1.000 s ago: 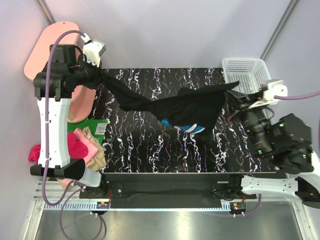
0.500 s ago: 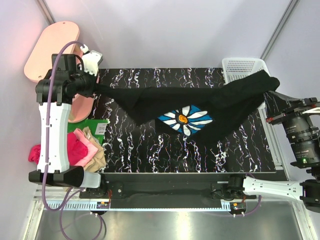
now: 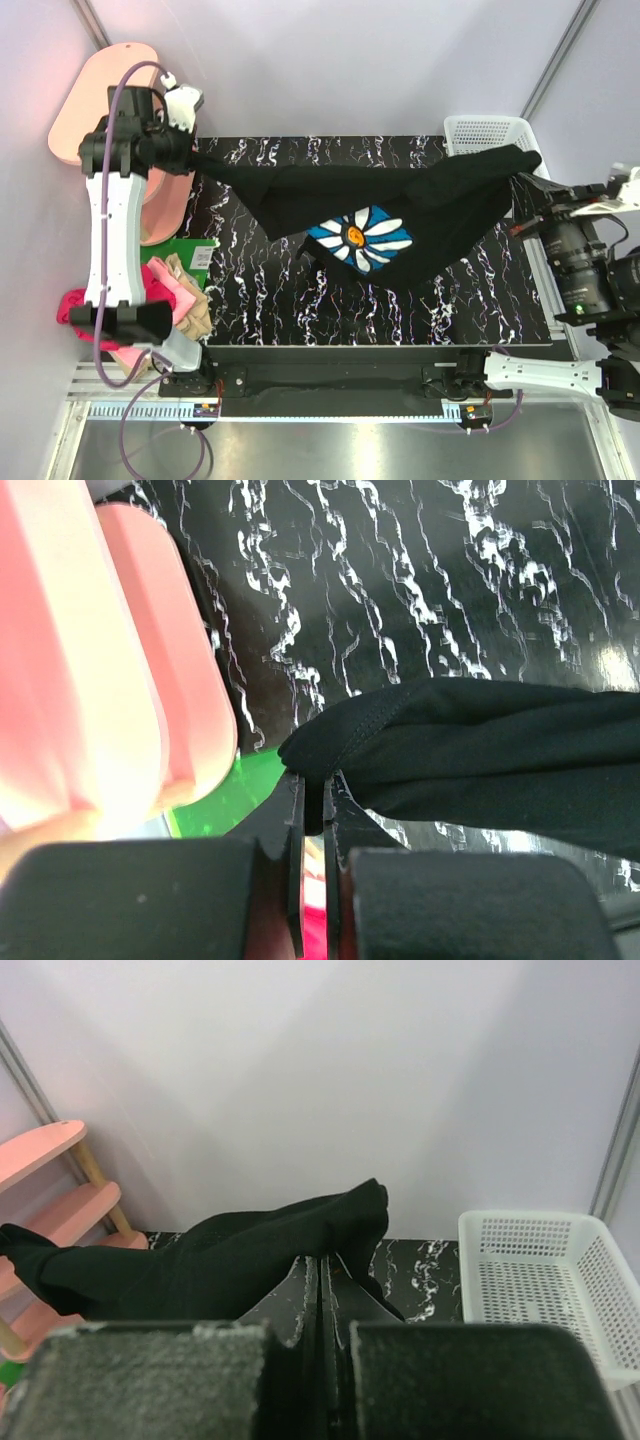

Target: Fold and stack the t-shirts

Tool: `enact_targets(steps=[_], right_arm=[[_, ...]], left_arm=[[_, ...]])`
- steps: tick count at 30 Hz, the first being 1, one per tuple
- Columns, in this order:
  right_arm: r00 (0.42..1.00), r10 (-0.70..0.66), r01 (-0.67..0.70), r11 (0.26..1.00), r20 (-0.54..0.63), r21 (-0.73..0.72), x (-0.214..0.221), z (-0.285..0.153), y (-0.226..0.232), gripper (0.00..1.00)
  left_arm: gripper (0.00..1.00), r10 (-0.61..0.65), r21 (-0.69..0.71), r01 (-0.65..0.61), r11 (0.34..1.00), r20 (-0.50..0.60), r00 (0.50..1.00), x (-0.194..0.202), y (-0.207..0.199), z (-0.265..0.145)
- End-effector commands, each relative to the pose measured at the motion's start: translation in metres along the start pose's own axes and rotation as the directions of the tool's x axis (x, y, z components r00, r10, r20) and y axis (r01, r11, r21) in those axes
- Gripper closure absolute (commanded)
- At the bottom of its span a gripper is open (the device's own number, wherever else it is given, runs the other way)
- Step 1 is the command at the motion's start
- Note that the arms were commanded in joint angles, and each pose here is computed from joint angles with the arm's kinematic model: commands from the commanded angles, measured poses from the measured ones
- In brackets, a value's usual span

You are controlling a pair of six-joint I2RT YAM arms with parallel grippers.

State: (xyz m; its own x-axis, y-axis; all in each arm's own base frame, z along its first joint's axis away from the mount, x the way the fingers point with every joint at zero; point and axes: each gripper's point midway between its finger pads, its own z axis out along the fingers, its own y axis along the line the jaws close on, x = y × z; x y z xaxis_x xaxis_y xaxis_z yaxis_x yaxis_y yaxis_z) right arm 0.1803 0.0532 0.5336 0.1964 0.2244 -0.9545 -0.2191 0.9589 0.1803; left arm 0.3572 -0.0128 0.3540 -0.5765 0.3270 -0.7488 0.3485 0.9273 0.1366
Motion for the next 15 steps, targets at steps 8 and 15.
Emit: enact_targets(steps=[8, 15], right_arm=[[0.997, -0.071, 0.066, 0.988, 0.033, 0.143, -0.016, 0.024, 0.011, 1.00], [0.979, -0.184, 0.199, 0.954, -0.084, 0.224, 0.042, 0.067, 0.034, 1.00]], left_arm=[[1.00, -0.031, -0.050, 0.031, 0.998, 0.000, 1.000, -0.042, 0.031, 0.067], [1.00, -0.048, -0.015, 0.047, 0.999, -0.067, 0.997, -0.032, 0.018, 0.098]])
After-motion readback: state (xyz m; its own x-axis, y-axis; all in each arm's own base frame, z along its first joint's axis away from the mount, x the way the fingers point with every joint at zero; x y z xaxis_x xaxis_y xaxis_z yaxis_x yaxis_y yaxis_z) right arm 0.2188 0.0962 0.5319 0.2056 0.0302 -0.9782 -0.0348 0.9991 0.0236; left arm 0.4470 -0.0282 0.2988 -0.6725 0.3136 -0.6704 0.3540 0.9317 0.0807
